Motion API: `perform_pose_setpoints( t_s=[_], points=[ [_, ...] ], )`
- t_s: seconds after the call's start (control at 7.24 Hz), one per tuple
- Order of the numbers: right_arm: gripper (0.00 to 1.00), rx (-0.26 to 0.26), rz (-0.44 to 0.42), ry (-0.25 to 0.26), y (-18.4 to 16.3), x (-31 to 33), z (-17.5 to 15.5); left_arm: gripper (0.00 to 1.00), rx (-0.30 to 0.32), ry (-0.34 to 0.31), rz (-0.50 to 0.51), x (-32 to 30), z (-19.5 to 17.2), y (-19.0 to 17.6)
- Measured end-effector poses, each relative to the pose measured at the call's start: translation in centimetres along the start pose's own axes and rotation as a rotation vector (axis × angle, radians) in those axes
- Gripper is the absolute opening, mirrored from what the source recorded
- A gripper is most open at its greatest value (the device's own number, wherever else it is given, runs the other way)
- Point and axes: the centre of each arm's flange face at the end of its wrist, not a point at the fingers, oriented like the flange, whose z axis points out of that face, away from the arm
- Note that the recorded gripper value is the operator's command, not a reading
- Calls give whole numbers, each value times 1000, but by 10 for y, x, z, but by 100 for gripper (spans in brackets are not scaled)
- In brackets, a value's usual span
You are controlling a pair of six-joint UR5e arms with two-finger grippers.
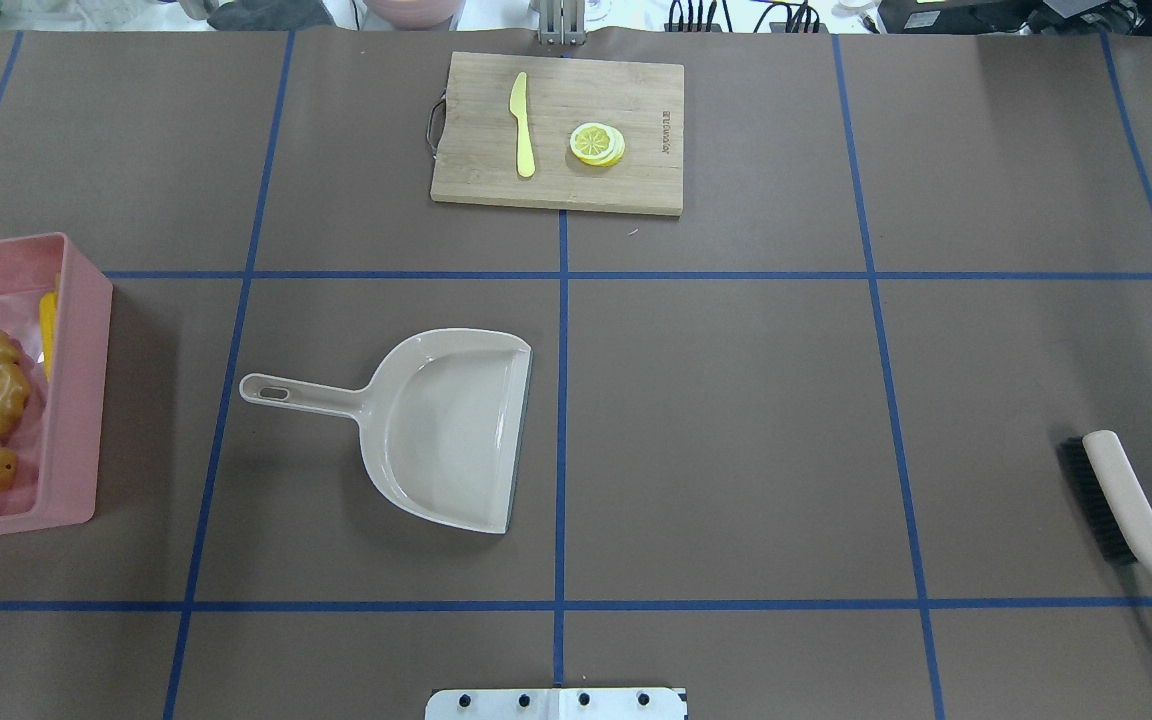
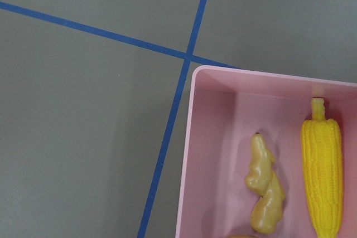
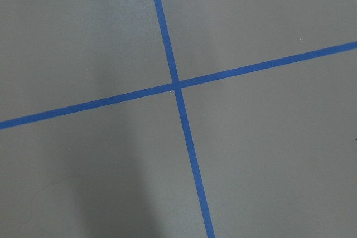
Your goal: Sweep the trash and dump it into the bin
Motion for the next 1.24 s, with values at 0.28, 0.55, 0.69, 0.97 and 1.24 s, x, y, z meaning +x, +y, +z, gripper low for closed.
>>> perform_pose_setpoints(
  t_s=[0.28, 0.55, 0.69, 0.97, 1.24],
  points=[
    [100, 0, -1, 0, 0, 0, 0, 99, 4, -18, 139, 2, 0, 0],
    [100, -1, 1, -1, 0, 0, 0, 99, 1, -70, 307, -6, 4, 0],
    [100, -1, 2, -1, 0, 0, 0, 99, -14, -82, 358, -16, 8, 5],
    [100, -1, 1, -1, 0, 0, 0, 99, -35, -95, 376, -32, 14, 17],
    [100, -1, 0, -1, 0, 0, 0, 99, -45, -100, 370, -39, 17, 21]
  ],
)
